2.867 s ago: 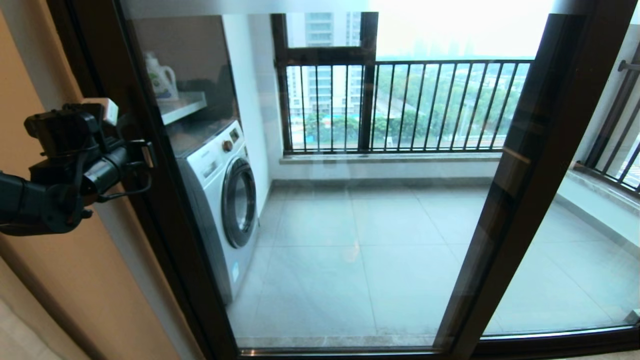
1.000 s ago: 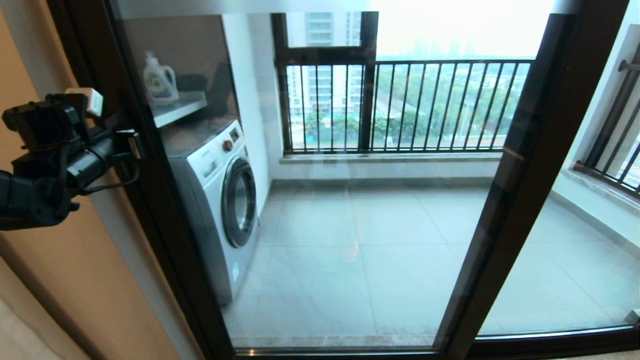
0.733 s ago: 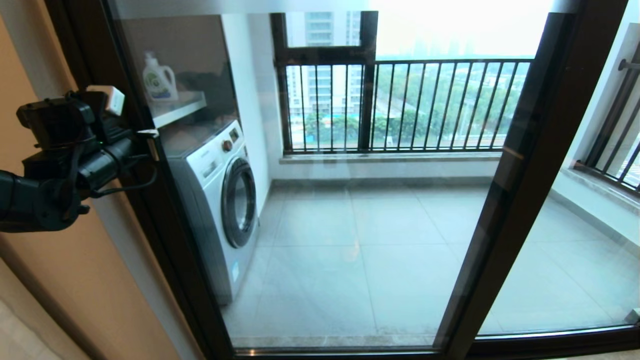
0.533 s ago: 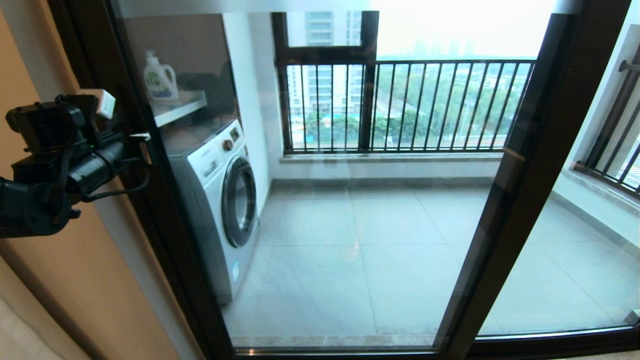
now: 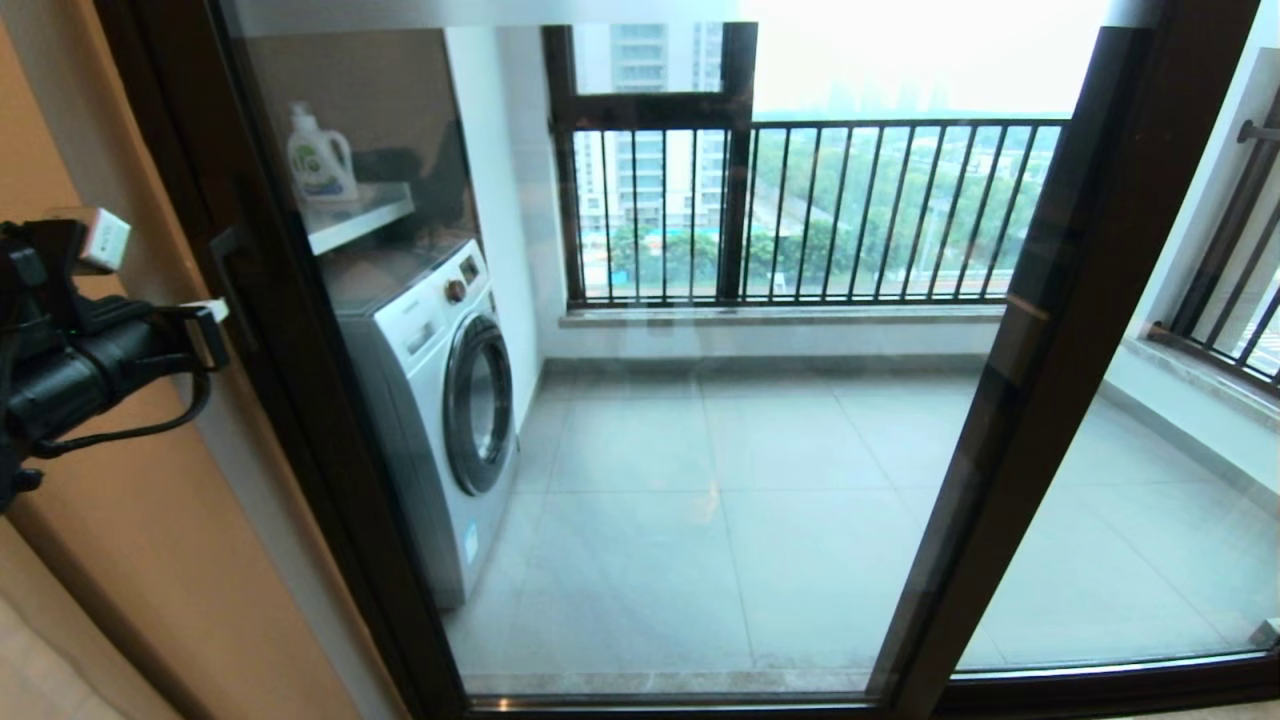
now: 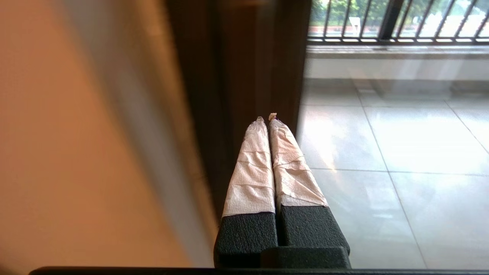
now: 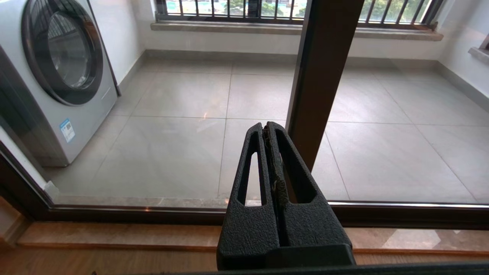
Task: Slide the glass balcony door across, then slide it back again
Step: Close the slid door
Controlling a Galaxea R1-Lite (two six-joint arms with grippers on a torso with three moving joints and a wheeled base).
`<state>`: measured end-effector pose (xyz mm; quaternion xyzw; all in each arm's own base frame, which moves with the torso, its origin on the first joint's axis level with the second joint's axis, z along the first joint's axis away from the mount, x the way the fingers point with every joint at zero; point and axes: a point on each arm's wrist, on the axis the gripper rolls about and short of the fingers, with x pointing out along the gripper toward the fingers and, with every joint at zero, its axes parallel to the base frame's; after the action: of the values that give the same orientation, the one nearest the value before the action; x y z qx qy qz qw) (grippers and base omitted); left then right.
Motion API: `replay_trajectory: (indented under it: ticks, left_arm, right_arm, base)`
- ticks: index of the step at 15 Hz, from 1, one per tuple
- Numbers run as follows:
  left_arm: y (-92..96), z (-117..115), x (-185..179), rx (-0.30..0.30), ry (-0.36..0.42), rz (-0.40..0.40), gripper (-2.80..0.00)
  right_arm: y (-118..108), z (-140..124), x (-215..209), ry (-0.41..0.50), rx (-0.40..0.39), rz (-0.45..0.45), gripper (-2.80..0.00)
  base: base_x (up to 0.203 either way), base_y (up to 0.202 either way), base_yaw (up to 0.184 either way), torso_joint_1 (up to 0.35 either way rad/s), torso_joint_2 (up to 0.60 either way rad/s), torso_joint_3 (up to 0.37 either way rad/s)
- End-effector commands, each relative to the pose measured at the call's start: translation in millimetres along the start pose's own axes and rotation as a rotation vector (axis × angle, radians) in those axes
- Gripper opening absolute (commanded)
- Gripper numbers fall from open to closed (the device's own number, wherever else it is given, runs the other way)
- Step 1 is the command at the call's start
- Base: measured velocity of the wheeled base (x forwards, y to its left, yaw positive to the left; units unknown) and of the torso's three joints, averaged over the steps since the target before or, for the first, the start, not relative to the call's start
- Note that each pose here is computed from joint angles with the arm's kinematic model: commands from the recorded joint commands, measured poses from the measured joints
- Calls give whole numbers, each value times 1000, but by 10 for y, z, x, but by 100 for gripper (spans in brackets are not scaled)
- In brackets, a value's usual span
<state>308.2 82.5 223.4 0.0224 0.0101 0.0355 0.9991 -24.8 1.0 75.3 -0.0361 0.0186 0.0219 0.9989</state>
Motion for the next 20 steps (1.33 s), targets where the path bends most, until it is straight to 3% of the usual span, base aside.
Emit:
replay_trajectory:
  ticks: [1,7,13,16,20]
  left_arm:
    - [181,-3,-76,0,-3,16,-280]
    - [259,-267,236,-13,58,11,-280]
    - [364,-368,663,13,8,24,-280]
    - [359,-391,705,28,12,18,-280]
    - [198,-383,714,31,13,-21,-280]
  right_arm:
    - [0,-1,1,2,-1,1,-280]
    - [0,1,1,1,-1,1,-280]
    - [0,1,1,1,-1,1,-280]
    - [0,0,1,1,-1,1,-280]
    - [0,1,1,1,-1,1,-280]
  base:
    - [0,0,0,0,0,0]
    - [0,0,0,0,0,0]
    - [0,0,0,0,0,0]
    - [0,0,0,0,0,0]
    - [0,0,0,0,0,0]
